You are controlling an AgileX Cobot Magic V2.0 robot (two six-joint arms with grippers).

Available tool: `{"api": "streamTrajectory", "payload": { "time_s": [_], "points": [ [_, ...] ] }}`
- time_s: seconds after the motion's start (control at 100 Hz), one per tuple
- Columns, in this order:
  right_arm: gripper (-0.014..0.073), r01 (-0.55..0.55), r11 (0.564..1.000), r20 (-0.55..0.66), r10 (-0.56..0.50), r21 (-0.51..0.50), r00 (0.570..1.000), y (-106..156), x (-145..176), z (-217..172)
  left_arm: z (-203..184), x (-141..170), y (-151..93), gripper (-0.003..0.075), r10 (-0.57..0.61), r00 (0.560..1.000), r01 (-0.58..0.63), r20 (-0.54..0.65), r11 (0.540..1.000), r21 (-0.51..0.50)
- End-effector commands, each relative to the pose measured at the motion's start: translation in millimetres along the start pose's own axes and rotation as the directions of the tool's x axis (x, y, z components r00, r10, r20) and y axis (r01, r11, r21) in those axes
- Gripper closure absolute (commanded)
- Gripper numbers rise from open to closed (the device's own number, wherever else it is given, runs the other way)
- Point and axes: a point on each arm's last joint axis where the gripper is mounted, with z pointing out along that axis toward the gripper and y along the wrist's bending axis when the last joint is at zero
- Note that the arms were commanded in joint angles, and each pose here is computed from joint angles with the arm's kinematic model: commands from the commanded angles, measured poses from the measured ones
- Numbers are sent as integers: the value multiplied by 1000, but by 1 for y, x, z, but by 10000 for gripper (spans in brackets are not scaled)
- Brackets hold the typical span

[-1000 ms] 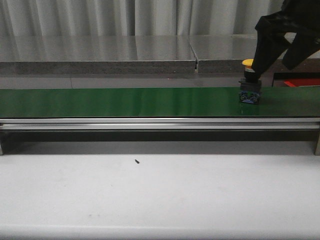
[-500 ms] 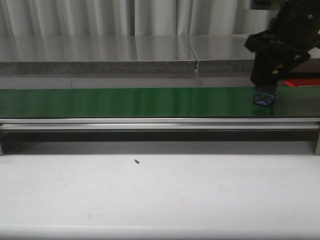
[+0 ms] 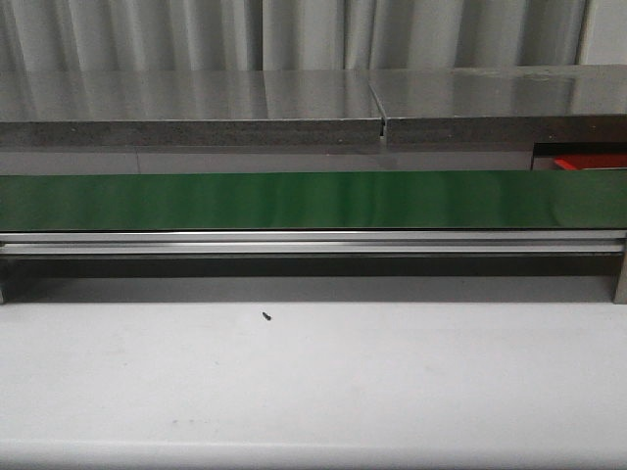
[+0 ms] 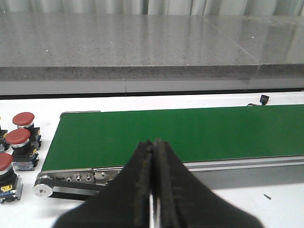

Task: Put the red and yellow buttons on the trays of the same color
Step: 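Place the yellow button into the yellow tray, withdraw the right gripper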

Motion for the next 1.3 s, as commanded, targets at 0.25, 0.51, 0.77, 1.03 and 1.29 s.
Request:
{"api": "streamTrajectory", "payload": {
  "time_s": [0.25,0.51,0.77,1.03,1.29],
  "points": [
    [475,-242,960,100,229,142,968,-79,39,-5,-2,-16,0,739,-11,994,12,107,1000,-1],
    [475,-294,942,139,274,159,952,-87,59,31,-2,-16,0,739,-11,994,12,107,1000,-1],
    [475,-320,937,65,313,141,947,-93,66,64,-2,-16,0,739,-11,994,12,107,1000,-1],
    [238,-323,936,59,318,138,946,-93,67,66,-2,-16,0,739,-11,994,12,107,1000,-1],
    [-39,-317,937,160,293,149,943,-89,57,37,-2,-16,0,739,-11,994,12,107,1000,-1]
  ]
}}
